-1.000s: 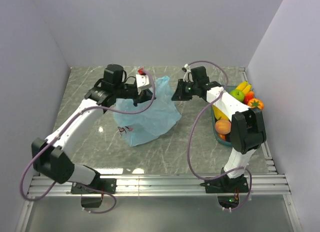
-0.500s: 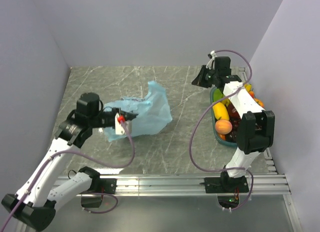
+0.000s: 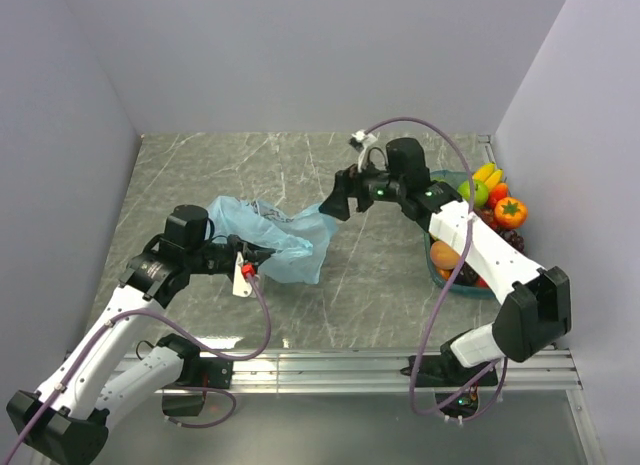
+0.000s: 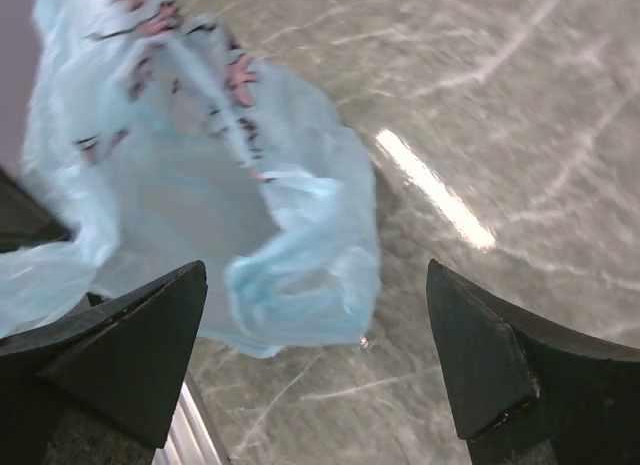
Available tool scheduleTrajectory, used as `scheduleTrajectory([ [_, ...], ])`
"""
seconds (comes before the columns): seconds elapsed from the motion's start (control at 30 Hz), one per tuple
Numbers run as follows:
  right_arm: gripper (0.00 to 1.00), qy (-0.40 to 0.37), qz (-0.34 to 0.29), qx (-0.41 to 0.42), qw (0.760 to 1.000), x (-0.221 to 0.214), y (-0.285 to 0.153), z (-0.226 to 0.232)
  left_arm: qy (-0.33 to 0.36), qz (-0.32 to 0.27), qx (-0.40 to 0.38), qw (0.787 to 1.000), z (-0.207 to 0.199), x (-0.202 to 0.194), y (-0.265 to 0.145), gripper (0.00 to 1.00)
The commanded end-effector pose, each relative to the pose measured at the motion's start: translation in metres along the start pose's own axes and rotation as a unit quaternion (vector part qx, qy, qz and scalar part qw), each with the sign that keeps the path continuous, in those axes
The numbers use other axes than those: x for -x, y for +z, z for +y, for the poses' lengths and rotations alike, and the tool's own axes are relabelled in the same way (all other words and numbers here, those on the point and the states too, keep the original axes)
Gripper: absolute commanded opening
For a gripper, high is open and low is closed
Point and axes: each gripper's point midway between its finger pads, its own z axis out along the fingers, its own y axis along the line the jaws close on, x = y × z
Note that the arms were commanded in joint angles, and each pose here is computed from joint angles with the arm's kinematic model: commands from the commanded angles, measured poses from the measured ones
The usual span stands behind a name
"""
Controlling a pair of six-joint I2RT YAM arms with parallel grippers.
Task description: Place the fake fruits into the plastic bag and tie a complex knot
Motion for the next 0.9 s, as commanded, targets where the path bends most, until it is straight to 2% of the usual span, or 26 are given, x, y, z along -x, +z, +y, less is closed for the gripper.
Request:
scheduleTrajectory([
  [0.0,0.97,-0.103,-0.022,0.004,0.994,0.024,0.001,0.02,0.038,-0.021,-0.012,0.999,-0.001,0.01,0.001,0.0],
  [0.17,0.99,-0.179,0.033,-0.024,0.983,0.0,0.034,0.034,0.048,-0.024,-0.011,0.999,-0.005,0.01,0.001,0.0],
  [0.2,0.99,-0.198,0.041,-0.077,0.976,0.0,0.037,0.015,0.05,-0.024,-0.01,0.998,-0.005,0.01,0.001,0.0],
  [0.33,1.0,-0.224,0.085,-0.158,0.958,-0.023,0.064,-0.025,0.057,-0.017,-0.017,0.998,-0.01,0.008,-0.001,0.0],
  [0.43,0.99,-0.236,0.13,-0.149,0.951,-0.045,0.072,-0.032,0.054,-0.012,-0.014,0.998,-0.014,0.007,-0.004,0.0],
  [0.47,0.78,-0.24,0.144,-0.146,0.949,-0.051,0.072,-0.033,0.054,-0.009,-0.013,0.998,-0.015,0.007,-0.005,0.0],
  [0.53,0.48,-0.243,0.169,-0.158,0.942,-0.059,0.07,-0.044,0.048,0.008,-0.016,0.999,-0.024,0.002,-0.009,0.0],
  [0.57,0.17,-0.24,0.169,-0.163,0.942,-0.056,0.067,-0.049,0.042,0.016,-0.016,0.999,-0.028,0.0,-0.012,0.0],
  [0.6,0.0,-0.22,0.159,-0.185,0.944,-0.047,0.06,-0.062,0.028,0.032,-0.021,0.999,-0.036,-0.006,-0.015,0.0],
  [0.7,0.0,-0.191,0.096,-0.221,0.952,-0.003,0.043,-0.076,0.011,0.061,-0.031,0.998,-0.063,-0.017,-0.023,0.0],
  [0.73,0.0,-0.181,0.057,-0.238,0.953,0.027,0.031,-0.083,0.008,0.066,-0.031,0.997,-0.072,-0.017,-0.027,0.0],
  [0.87,0.0,-0.152,-0.007,-0.237,0.96,0.074,0.01,-0.079,-0.011,0.083,-0.054,0.995,-0.107,-0.032,-0.029,0.0],
])
